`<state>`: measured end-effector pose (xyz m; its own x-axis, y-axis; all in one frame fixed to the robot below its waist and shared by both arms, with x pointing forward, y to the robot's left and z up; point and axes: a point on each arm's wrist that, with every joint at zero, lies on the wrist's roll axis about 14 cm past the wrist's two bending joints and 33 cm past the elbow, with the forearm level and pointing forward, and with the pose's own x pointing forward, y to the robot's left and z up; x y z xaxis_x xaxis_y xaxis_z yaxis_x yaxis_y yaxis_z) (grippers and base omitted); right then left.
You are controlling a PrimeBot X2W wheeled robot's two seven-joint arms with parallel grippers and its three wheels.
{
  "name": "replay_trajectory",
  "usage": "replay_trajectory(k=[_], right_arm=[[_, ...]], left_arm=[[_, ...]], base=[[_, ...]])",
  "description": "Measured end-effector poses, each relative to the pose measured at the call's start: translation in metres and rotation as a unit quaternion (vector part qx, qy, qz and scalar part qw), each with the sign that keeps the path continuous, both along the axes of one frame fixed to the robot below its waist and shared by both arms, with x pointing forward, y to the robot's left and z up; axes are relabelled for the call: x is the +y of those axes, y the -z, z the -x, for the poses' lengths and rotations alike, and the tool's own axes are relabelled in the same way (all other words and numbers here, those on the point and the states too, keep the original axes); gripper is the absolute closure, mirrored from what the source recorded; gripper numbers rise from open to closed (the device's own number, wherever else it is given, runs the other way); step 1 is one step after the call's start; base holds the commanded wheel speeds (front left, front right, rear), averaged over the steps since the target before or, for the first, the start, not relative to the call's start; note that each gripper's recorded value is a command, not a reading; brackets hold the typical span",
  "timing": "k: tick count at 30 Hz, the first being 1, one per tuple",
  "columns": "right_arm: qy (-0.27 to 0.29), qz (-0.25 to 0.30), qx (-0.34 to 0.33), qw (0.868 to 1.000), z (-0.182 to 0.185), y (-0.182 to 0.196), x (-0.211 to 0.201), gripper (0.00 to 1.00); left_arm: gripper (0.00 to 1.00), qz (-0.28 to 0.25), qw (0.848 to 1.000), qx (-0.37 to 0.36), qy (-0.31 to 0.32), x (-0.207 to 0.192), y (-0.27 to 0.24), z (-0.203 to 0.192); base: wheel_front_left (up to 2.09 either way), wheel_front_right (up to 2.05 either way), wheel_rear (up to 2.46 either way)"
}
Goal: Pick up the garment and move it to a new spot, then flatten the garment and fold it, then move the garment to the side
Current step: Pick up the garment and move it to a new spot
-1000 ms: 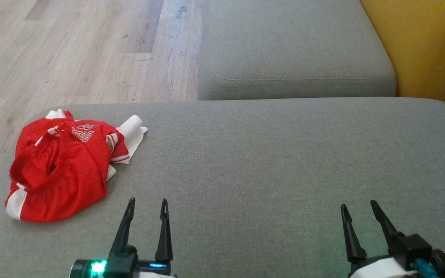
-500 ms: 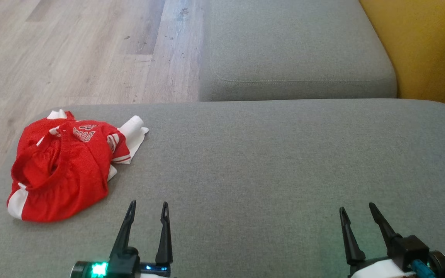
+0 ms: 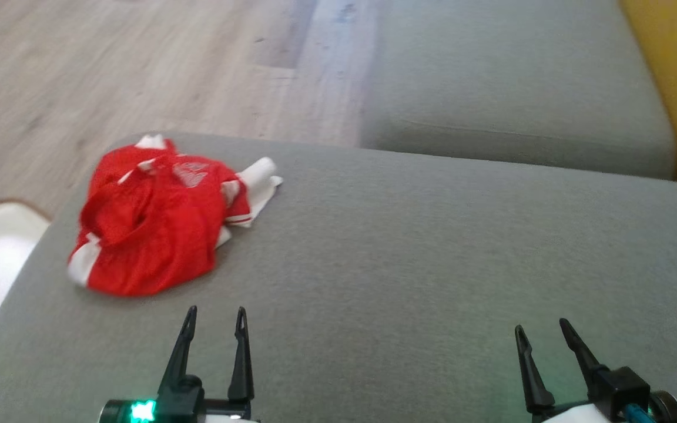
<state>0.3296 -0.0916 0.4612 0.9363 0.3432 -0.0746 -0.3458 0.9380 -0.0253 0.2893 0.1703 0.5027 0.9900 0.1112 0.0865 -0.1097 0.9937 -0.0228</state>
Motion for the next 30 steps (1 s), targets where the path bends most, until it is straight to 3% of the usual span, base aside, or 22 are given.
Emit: replay_trajectory(k=[12,21,26,30], right_arm=[[-0.106,0.005,0.012,0.994,-0.016,0.004,0.067,0.00],[-0.137,0.008,0.022,0.990,-0.024,0.012,0.088,0.00],[-0.144,0.024,0.026,0.989,-0.027,0.020,0.090,0.00],[-0.147,0.039,0.030,0.988,-0.032,0.029,0.088,0.00]], left_arm=[[0.00,0.010,0.990,0.014,-0.143,0.073,0.011,0.044],[0.00,0.007,0.974,0.022,-0.225,0.113,0.011,0.067],[0.00,-0.033,0.970,0.006,-0.241,0.136,-0.007,0.068],[0.00,-0.075,0.969,-0.031,-0.233,0.152,-0.042,0.044]], base=[[0.00,0.00,0.00],[0.00,0.00,0.00],[0.00,0.00,0.00],[0.00,0.00,0.00]])
